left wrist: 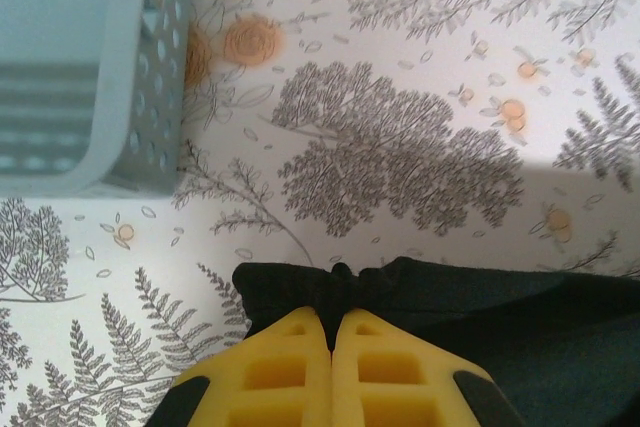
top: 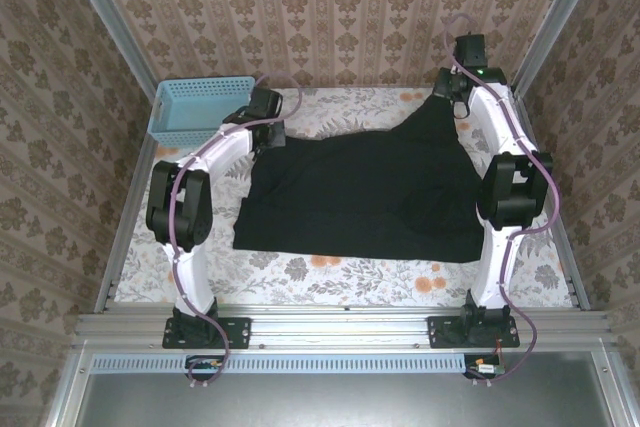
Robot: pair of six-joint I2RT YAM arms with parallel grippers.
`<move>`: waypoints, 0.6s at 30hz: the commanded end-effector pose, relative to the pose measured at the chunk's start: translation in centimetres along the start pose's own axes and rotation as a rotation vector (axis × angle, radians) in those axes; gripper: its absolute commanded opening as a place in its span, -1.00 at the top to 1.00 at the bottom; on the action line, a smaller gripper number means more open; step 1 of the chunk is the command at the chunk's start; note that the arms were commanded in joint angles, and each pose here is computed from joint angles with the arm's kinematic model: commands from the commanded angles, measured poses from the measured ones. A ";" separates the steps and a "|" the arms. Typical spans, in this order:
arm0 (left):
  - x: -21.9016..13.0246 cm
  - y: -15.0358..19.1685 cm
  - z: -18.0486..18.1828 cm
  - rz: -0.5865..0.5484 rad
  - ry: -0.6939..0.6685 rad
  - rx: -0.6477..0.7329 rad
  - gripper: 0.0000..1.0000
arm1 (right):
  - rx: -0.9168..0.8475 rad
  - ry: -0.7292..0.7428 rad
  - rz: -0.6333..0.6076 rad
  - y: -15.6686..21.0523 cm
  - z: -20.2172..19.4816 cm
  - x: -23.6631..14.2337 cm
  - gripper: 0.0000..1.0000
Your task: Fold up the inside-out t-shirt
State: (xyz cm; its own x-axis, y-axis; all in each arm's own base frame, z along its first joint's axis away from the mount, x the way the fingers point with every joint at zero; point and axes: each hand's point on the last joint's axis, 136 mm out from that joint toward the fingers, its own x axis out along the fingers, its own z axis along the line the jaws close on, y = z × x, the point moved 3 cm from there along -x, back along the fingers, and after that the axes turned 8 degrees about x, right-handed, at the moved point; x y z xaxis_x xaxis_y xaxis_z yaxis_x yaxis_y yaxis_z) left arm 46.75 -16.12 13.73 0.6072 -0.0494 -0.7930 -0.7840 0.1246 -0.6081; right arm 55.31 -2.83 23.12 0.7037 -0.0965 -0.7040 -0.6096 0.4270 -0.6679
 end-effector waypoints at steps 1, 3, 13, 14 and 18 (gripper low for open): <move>-1.1 -0.8 1.2 -0.048 -0.023 -0.020 1.00 | -0.023 -0.004 -0.119 -2.8 0.1 -3.1 1.00; -1.3 -0.8 1.2 -0.053 -0.014 -0.026 1.00 | -0.022 -0.007 -0.128 -2.6 0.0 -3.7 1.00; -3.5 -0.7 0.6 -0.084 0.062 -0.025 1.00 | 0.058 -0.030 -0.102 1.3 -1.5 -8.1 1.00; -3.8 -0.6 0.6 -0.085 0.070 -0.019 1.00 | 0.071 -0.029 -0.089 2.0 -1.7 -8.5 1.00; -4.8 0.6 0.6 -0.093 0.084 -0.008 1.00 | 0.134 -0.004 -0.041 5.3 -3.4 -10.1 1.00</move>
State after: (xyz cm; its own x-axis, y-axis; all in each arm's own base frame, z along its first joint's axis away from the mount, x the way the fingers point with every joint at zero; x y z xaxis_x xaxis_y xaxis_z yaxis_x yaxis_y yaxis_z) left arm 44.26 -15.35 16.27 0.6478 -0.1180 -0.7526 -0.7466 0.0978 -0.6580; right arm 45.78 -2.66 25.52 0.7297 -0.1060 -0.6755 -0.5562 0.4827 -0.6765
